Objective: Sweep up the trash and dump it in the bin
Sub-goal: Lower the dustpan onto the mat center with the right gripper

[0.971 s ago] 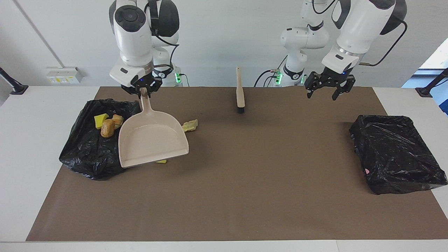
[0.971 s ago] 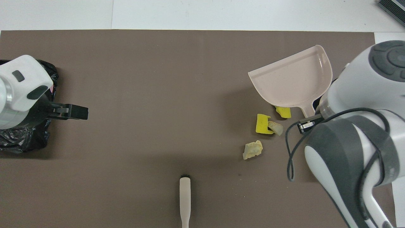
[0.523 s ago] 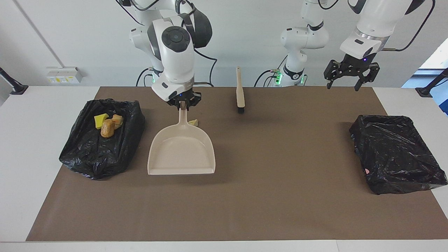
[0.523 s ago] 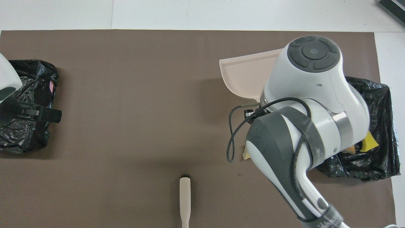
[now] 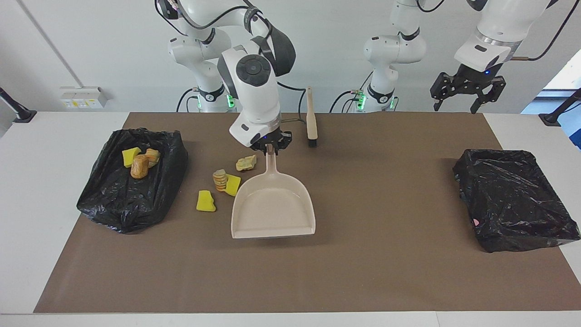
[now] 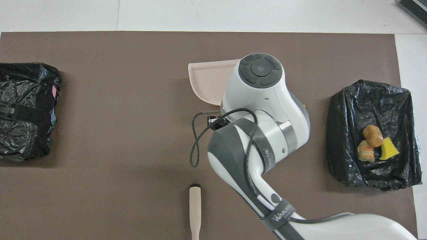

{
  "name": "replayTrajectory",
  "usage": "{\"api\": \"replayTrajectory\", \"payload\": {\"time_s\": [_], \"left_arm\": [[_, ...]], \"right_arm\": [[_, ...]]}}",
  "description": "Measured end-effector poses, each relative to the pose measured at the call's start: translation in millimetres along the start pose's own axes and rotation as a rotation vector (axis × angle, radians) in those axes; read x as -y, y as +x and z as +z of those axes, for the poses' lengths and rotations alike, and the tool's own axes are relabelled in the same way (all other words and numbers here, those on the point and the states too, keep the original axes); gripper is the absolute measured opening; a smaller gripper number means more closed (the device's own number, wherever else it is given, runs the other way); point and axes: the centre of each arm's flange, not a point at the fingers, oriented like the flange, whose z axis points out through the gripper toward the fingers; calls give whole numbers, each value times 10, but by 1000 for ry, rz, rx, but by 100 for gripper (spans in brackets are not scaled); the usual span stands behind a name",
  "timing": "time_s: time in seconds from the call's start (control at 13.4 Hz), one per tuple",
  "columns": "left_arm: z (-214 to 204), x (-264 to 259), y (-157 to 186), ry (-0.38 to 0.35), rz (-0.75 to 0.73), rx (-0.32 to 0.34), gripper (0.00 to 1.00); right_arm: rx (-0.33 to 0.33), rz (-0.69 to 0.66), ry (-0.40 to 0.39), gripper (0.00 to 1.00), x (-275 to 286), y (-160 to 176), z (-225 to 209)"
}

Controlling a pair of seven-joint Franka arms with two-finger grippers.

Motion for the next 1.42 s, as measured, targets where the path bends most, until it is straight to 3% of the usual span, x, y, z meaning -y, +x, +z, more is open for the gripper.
{"api": "replayTrajectory", "payload": {"time_s": [0.37, 1.2, 1.34, 1.42], "left_arm": [[-63, 177, -42, 1, -6, -4, 100], [-74, 299, -70, 2, -29, -6, 100], [-74, 302, -70, 2, -29, -6, 100], [-74, 303, -71, 2, -29, -6, 100]], "right_arm": [[9, 13, 22, 32, 826, 79, 603], [17, 23, 27, 32, 896, 82, 1117], [17, 20, 25, 36, 908, 71, 1123], [15, 19, 27, 46, 910, 67, 1107]]}}
